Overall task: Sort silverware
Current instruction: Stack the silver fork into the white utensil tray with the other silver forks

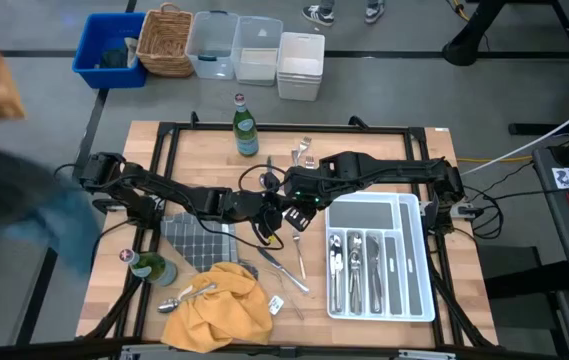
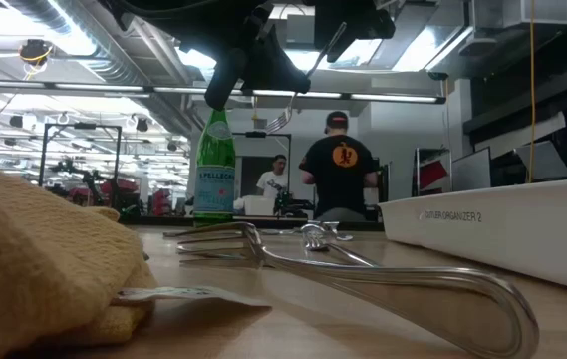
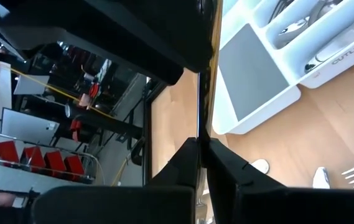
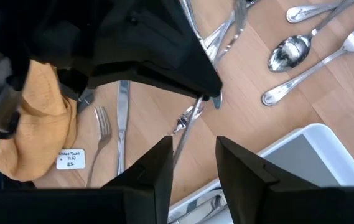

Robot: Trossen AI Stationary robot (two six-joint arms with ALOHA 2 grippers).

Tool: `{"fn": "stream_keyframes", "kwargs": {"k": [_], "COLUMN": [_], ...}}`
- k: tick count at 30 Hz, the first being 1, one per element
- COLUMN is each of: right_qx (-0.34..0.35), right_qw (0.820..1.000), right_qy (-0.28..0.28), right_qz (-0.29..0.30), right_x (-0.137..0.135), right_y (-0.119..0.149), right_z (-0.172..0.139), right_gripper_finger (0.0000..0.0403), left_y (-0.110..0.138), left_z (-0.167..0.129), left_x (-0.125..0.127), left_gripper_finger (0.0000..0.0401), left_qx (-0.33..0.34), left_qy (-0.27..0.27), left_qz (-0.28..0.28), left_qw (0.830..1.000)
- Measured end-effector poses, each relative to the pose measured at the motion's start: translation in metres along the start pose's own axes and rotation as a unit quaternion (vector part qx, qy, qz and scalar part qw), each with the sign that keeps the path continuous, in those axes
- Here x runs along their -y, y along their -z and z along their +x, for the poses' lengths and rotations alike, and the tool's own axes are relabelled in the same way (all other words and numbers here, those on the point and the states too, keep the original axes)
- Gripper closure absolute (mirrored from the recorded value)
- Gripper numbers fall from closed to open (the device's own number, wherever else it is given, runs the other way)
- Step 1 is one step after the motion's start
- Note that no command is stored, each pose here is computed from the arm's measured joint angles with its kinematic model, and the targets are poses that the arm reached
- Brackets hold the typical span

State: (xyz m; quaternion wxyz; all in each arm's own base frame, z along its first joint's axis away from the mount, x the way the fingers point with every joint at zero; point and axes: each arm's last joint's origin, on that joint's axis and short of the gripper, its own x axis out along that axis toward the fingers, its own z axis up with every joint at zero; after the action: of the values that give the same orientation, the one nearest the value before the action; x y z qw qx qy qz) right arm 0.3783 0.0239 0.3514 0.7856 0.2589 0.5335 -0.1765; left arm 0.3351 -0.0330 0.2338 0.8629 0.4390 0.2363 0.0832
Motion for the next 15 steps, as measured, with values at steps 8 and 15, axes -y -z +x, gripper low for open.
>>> {"fn": "stream_keyframes", "kwargs": {"k": [8, 15], "right_qx": [-0.008, -0.026], "right_qw": [1.000, 1.000], "right_qy": [-0.007, -0.012], "right_qz": [0.000, 0.000], "right_x": [-0.0003, -0.0021], "right_y": [0.0007, 0.0003], "right_z": [0.0000, 0.0074], "right_gripper_finger": [0.0281, 0.0281], "left_y": [-0.0017, -0.0025], "left_z": [-0.0007, -0.0009], "left_x": [-0.0001, -0.0012], "left_gripper_finger": [0.0394, 0.0392], "left_qx": [0.002, 0.001], "left_qy": [-0.006, -0.017], "left_qz": [-0.004, -0.006], "left_qw": [1.000, 1.000]}}
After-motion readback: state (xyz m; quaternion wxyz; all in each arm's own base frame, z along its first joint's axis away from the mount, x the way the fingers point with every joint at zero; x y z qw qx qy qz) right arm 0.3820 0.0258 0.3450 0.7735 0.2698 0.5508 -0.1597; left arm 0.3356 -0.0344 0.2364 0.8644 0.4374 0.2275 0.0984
